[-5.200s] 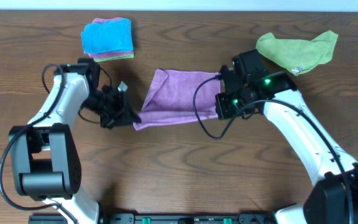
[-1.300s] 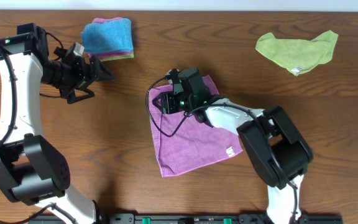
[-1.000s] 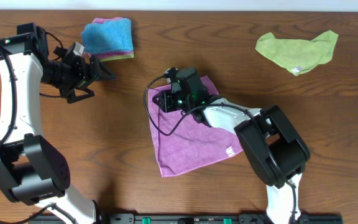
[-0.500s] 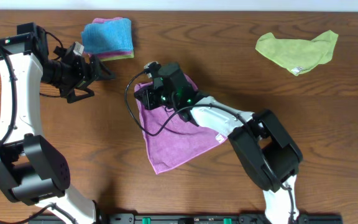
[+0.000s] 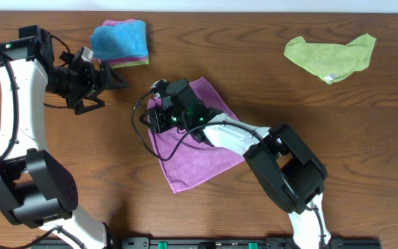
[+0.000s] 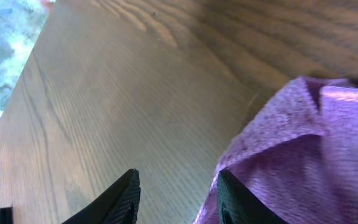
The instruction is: Fold the cloth
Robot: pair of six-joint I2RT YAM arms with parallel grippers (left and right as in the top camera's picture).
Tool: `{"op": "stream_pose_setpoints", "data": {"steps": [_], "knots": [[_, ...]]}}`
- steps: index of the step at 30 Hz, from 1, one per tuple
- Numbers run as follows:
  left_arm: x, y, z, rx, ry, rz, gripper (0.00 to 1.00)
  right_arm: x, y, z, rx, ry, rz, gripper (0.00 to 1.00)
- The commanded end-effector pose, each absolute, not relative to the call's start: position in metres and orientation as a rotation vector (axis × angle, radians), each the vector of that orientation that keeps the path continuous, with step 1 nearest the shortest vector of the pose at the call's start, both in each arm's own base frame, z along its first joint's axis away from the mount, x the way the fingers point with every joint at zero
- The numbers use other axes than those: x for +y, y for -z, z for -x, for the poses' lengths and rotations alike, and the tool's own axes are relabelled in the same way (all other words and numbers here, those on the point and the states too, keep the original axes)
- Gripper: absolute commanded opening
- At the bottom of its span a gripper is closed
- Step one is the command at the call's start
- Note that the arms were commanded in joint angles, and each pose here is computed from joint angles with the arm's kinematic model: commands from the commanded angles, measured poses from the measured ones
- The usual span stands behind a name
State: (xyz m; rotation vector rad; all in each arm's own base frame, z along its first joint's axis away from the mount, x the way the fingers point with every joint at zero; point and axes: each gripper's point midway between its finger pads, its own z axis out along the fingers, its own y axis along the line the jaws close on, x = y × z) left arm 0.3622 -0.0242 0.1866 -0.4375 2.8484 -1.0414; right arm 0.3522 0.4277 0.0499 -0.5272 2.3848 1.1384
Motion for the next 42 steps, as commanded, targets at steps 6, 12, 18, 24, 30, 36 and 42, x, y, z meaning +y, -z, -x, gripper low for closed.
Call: {"op": "stream_pose_setpoints", "data": {"steps": [6, 12, 18, 24, 30, 36, 42], "knots": [[-0.021, -0.194, -0.365, 2.827, 1.03, 0.421, 0.95, 0.436, -0.05, -0.348, 2.37, -1.126, 0.561, 0.4], [-0.023, -0.194, -0.364, 2.826, 1.042, 0.423, 0.95, 0.439, -0.034, -0.351, 2.366, -1.103, 0.563, 0.4], [-0.022, -0.194, -0.364, 2.826, 1.041, 0.423, 0.95, 0.45, -0.023, -0.361, 2.346, -1.111, 0.564, 0.39], [-0.022, -0.194, -0.364, 2.826, 1.041, 0.422, 0.95, 0.469, -0.024, -0.374, 2.315, -1.158, 0.588, 0.39], [-0.022, -0.194, -0.365, 2.824, 1.04, 0.42, 0.95, 0.468, -0.052, -0.387, 2.298, -1.14, 0.632, 0.44], [-0.022, -0.194, -0.365, 2.823, 1.039, 0.419, 0.95, 0.438, -0.086, -0.407, 2.311, -1.047, 0.623, 0.52], [-0.022, -0.194, -0.365, 2.824, 1.04, 0.42, 0.95, 0.406, -0.089, -0.415, 2.393, -0.95, 0.575, 0.57]]}}
